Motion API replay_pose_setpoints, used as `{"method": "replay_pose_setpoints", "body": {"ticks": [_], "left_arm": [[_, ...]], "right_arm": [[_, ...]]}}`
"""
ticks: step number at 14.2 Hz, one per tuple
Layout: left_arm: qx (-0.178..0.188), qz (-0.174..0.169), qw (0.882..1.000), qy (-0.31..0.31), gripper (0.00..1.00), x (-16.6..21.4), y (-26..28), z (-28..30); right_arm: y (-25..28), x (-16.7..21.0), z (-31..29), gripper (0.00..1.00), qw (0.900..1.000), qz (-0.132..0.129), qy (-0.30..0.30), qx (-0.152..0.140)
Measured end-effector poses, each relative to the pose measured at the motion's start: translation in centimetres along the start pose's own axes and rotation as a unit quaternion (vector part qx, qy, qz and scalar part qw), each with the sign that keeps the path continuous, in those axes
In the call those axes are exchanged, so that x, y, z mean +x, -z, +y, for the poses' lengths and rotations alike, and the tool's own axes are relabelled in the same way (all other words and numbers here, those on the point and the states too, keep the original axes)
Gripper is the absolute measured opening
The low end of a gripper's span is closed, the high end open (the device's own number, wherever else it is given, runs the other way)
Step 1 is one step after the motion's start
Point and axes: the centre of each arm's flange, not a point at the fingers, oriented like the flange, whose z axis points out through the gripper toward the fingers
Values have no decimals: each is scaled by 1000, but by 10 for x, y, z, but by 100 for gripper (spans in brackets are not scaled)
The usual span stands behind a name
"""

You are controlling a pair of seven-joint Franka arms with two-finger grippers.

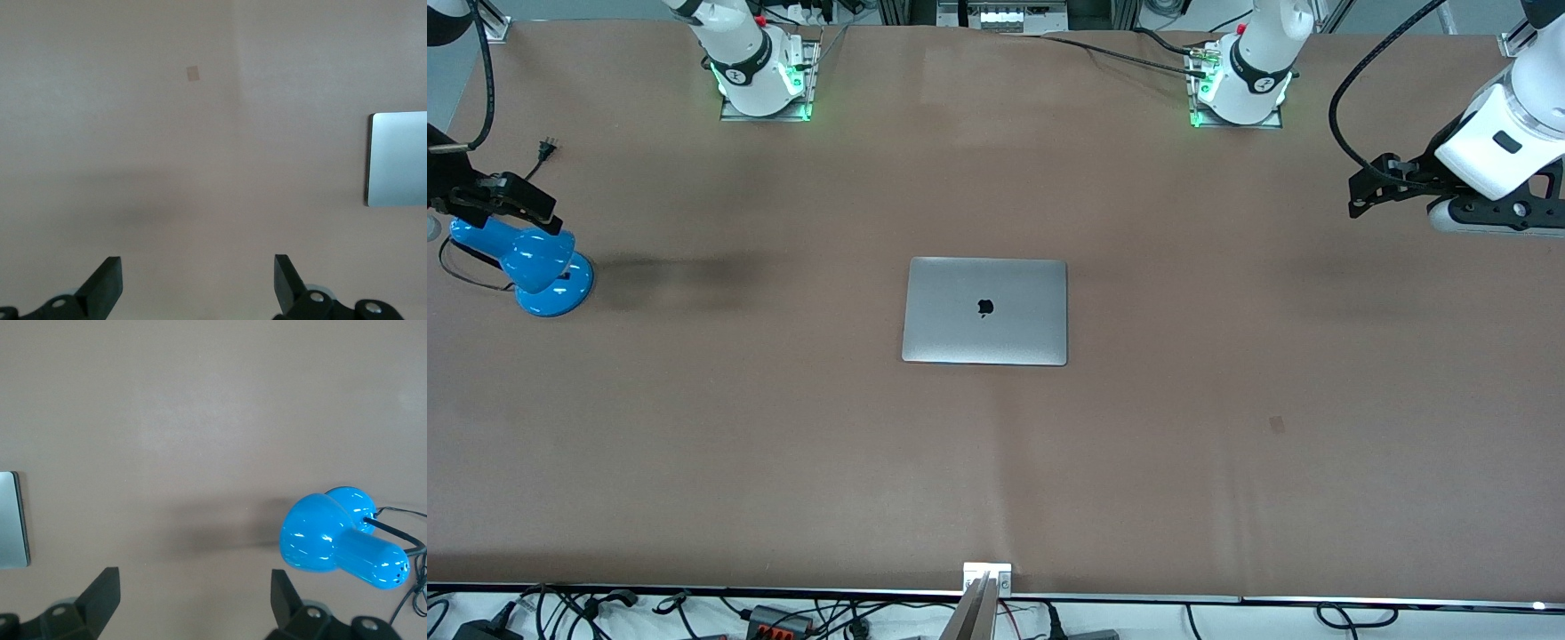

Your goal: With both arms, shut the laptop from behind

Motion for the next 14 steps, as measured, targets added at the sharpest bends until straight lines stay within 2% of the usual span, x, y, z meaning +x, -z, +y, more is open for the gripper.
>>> {"method": "replay_pose_setpoints", "body": {"ticks": [6,14], "left_arm": [[0,0,1000,0,100,0,0,0],[0,0,1000,0,100,0,0,0]], "right_arm": [[1,1,-16,100,1000,4,13,1],[1,1,-8,100,1000,3,6,1]]}}
